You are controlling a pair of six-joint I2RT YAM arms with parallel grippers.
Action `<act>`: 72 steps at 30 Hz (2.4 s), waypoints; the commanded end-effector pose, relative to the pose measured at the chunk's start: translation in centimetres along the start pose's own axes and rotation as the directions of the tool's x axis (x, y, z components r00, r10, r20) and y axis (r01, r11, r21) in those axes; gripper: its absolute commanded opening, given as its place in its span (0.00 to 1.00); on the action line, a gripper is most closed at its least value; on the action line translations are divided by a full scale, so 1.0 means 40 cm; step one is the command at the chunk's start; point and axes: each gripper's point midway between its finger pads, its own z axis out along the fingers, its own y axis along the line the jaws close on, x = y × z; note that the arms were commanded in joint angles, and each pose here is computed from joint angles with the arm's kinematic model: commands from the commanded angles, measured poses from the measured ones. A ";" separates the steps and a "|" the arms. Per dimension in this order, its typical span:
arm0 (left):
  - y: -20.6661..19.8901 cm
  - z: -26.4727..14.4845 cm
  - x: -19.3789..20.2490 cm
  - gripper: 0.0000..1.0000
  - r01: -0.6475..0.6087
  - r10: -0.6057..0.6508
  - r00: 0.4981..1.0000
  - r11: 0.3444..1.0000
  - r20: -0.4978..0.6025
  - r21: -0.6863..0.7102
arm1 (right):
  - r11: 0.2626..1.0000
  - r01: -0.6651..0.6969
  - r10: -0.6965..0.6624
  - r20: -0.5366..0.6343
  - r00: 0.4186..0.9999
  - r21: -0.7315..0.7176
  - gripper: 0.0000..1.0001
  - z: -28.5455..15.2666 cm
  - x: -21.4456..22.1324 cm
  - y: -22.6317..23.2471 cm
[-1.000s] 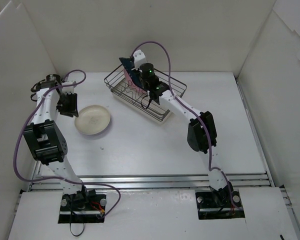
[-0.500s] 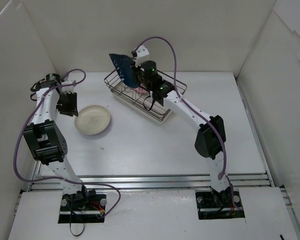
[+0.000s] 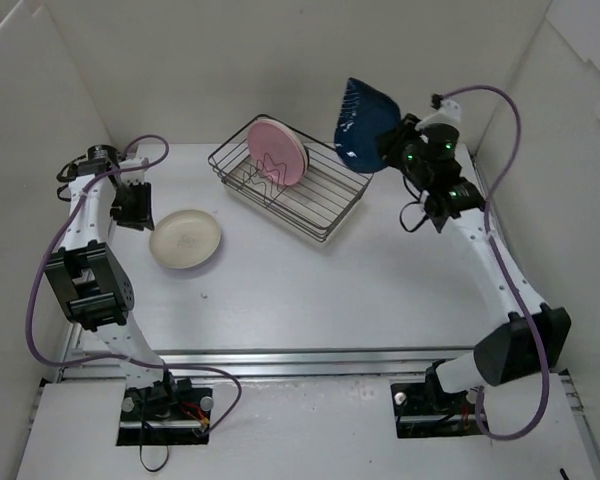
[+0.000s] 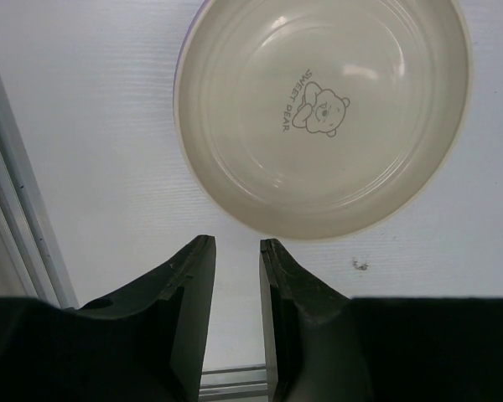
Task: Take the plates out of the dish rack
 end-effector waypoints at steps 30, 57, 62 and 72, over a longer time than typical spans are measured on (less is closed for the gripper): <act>-0.014 -0.138 -0.051 0.28 -0.012 0.012 0.986 1.000 0.169 0.000 | 0.830 -0.472 0.511 -0.066 0.857 0.296 0.00 -0.146 0.351 -0.639; -0.011 -0.149 -0.056 0.29 -0.012 0.013 0.984 1.000 0.177 -0.011 | 0.740 -0.409 0.583 -0.205 0.787 0.534 0.50 -0.206 0.547 -0.781; -0.016 -0.150 -0.065 0.29 -0.014 0.013 0.983 1.000 0.184 0.002 | 0.735 -0.292 0.507 -0.210 0.836 0.612 0.59 -0.237 0.508 -0.776; -0.055 -0.184 -0.138 0.30 -0.082 0.075 0.965 0.996 0.251 0.021 | 0.726 -0.095 0.295 -0.184 0.937 0.681 0.62 -0.282 0.354 -0.742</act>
